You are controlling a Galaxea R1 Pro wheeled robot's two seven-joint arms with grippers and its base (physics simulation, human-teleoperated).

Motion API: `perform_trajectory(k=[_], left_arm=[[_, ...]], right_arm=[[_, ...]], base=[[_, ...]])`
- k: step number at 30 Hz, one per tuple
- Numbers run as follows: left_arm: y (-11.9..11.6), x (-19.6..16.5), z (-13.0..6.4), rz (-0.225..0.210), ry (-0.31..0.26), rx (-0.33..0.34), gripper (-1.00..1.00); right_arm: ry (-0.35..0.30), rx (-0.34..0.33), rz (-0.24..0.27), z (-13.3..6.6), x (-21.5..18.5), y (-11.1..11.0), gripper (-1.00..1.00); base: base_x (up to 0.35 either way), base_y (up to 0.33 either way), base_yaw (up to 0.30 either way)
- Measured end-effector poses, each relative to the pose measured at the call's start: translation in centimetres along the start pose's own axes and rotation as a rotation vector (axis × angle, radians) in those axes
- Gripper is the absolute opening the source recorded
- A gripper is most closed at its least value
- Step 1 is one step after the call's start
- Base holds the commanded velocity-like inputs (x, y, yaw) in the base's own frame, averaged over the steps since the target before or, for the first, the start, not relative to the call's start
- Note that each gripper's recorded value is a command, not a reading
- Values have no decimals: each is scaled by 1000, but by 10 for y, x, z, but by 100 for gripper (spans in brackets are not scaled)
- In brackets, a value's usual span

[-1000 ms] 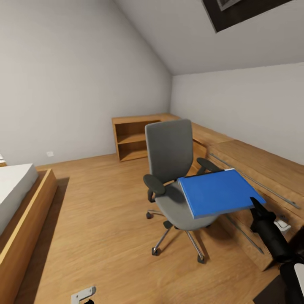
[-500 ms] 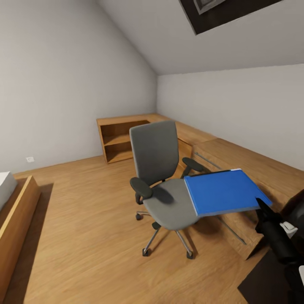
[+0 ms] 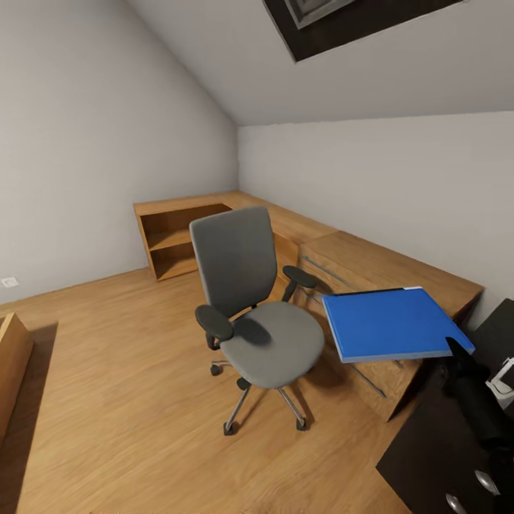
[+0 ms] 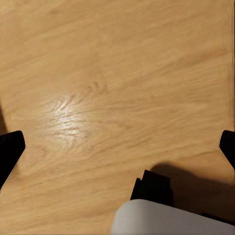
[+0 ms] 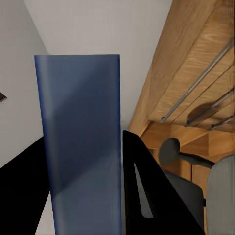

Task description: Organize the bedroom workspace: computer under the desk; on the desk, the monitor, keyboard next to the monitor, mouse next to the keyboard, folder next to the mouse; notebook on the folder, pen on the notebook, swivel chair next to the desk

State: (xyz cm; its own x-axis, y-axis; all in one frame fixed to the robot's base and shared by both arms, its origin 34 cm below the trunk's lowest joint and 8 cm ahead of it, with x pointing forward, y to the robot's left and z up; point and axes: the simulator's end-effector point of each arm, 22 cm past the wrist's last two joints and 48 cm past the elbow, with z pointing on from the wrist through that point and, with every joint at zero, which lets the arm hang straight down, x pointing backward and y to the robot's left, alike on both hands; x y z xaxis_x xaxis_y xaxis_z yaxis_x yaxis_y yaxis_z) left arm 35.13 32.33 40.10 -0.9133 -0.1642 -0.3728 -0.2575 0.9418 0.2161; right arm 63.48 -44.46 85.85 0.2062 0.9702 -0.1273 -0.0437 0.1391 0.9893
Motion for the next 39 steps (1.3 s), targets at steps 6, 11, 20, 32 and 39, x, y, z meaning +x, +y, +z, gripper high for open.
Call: perform_trajectory(k=[6, 11, 20, 32, 39], left_arm=[[6, -15, -9, -25, -49, -10, 100], [8, -18, -17, -34, -48, -13, 100], [10, -22, -31, -37, -38, -12, 100], [15, -17, -49, -23, -7, -16, 100], [17, -19, -60, -21, -5, -15, 100]], right_arm=[[-2, 9, -2, 3, -1, 8, -100], [-14, 15, -4, 5, -5, 14, -100], [-18, 22, -5, 8, -6, 27, -100], [-21, 31, -6, 11, -8, 43, -100], [-33, 26, -8, 13, -12, 56, -100]], base=[[-305, 0, -231], [-308, 0, -231], [-32, 0, -231], [-76, 187, -237], [-27, 149, -269]])
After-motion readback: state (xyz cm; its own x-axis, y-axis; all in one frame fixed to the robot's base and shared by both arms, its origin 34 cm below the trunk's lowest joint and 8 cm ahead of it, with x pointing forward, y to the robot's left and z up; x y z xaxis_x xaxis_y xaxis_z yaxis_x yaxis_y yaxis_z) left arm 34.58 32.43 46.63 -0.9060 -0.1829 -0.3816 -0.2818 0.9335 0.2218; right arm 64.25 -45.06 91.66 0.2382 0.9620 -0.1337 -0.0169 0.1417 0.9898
